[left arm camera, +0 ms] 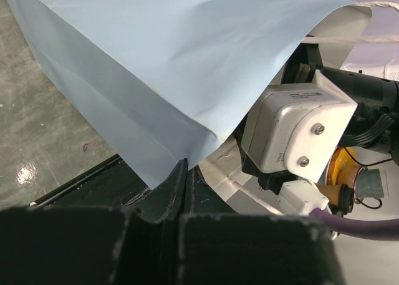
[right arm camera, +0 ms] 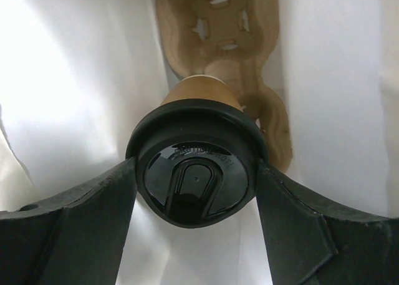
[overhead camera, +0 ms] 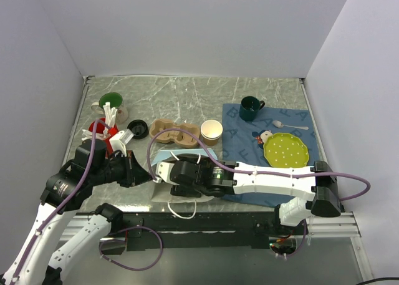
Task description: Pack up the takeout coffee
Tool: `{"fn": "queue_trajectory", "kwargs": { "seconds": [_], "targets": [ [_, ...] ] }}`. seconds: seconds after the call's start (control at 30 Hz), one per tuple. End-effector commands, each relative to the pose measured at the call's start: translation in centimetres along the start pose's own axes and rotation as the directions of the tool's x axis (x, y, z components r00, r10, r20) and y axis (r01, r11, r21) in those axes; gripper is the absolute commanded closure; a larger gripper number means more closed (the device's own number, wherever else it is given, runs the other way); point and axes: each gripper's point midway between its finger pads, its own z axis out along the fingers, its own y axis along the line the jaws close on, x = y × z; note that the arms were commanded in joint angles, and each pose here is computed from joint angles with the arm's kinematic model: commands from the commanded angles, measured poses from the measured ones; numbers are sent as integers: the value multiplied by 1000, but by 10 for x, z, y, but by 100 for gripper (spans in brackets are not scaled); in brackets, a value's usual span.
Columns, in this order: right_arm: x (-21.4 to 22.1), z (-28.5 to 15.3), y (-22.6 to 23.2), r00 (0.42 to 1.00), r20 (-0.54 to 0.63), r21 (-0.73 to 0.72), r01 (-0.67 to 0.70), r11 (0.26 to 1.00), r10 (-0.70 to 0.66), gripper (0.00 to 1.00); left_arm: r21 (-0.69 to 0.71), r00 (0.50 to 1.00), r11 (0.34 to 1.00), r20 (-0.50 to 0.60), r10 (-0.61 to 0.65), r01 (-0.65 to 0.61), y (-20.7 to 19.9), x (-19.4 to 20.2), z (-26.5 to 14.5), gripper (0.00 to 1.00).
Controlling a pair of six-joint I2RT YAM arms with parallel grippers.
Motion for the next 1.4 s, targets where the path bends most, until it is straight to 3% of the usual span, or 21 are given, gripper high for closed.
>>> {"fn": "queue_trajectory", "kwargs": {
  "seconds": [0.0, 0.33, 0.83, 1.13, 1.37],
  "targets": [
    [-9, -26, -31, 999, 42, 95, -23, 995, 19, 53, -14, 1000, 1000, -7, 13, -14, 1, -3, 0, 99],
    [6, -32, -40, 1000, 21, 145, -12, 989, 9, 53, -13, 1000, 1000, -5, 7, -7, 1, -6, 3, 99],
    [25, 17, -54, 995, 56, 142, -84, 986, 77, 54, -13, 1000, 1000, -20, -20, 20, 0, -6, 6, 99],
    [8, 8, -54, 989, 142, 113, -56, 992, 40, 54, -7, 1000, 1000, -5, -21, 21, -3, -11, 6, 99],
    [10, -4, -52, 978, 193, 137, 47, 989, -73, 55, -32, 1000, 999, -14, 9, -9, 2, -10, 6, 99]
  ]
}}
